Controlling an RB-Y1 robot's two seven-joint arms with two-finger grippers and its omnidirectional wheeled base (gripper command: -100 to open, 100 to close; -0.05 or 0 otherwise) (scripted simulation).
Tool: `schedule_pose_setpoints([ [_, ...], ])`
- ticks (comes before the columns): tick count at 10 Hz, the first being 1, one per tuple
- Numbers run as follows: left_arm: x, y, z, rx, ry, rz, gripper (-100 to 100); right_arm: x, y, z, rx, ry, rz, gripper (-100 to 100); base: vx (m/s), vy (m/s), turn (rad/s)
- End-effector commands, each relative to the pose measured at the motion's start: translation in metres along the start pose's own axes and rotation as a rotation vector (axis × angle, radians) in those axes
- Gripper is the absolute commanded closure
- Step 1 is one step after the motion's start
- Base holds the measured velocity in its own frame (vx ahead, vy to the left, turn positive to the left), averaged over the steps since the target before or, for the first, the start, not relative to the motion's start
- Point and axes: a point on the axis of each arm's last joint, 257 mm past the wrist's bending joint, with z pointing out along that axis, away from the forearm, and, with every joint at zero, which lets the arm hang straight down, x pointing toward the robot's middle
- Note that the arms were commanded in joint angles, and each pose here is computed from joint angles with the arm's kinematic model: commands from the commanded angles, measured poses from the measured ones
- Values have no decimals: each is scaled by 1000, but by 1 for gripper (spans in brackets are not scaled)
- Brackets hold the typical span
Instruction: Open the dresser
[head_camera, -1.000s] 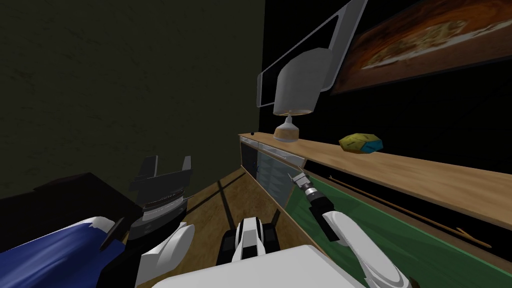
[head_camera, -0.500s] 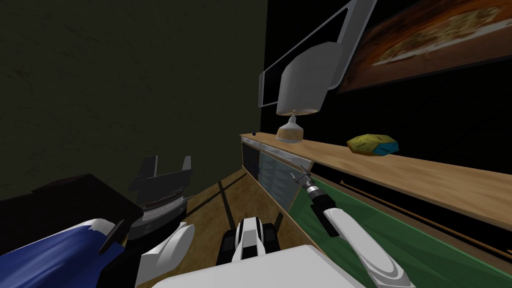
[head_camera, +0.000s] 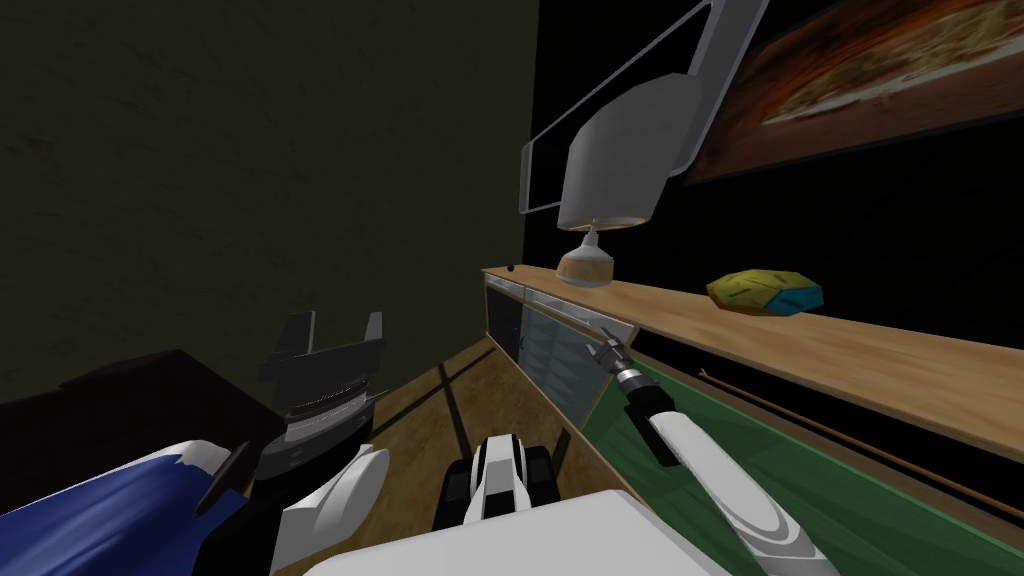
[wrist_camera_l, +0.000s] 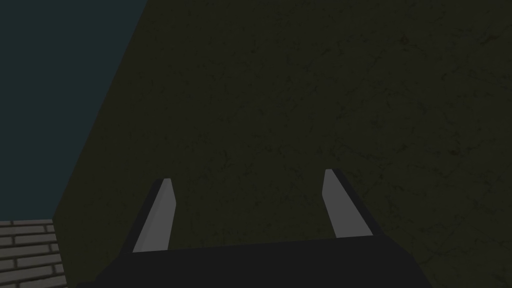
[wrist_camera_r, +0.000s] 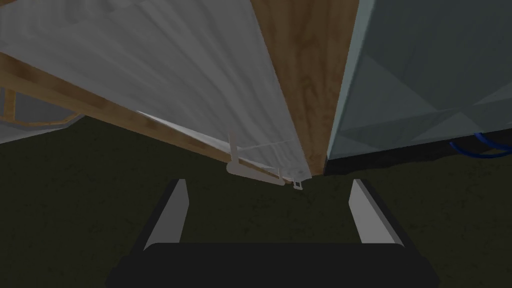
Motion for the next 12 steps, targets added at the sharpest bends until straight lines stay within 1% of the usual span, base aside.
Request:
schedule_pose_setpoints([
  [1, 0, 0, 0, 0, 0, 0, 0, 6, -5, 2, 10, 9, -85, -100, 32, 25, 5],
  [5, 0, 0, 0, 0, 0, 0, 0, 16, -17, 7, 30, 22, -245, -100, 41, 31, 7],
  [6, 0, 0, 0, 0, 0, 0, 0, 14, -15, 6, 27, 20, -218, -100, 19, 15, 1],
  [7, 0, 0, 0, 0, 0, 0, 0, 18, -25, 7, 27, 13, -225, -100, 126, 20, -51],
  [8, 0, 0, 0, 0, 0, 0, 0, 17, -20, 7, 28, 17, -226, -100, 80, 12, -14],
  [9, 0, 0, 0, 0, 0, 0, 0, 17, -21, 7, 27, 16, -225, 100, 12, 2, 4],
  [12, 0, 0, 0, 0, 0, 0, 0, 9, -24, 6, 30, 0, -223, 100, -78, 123, -47],
])
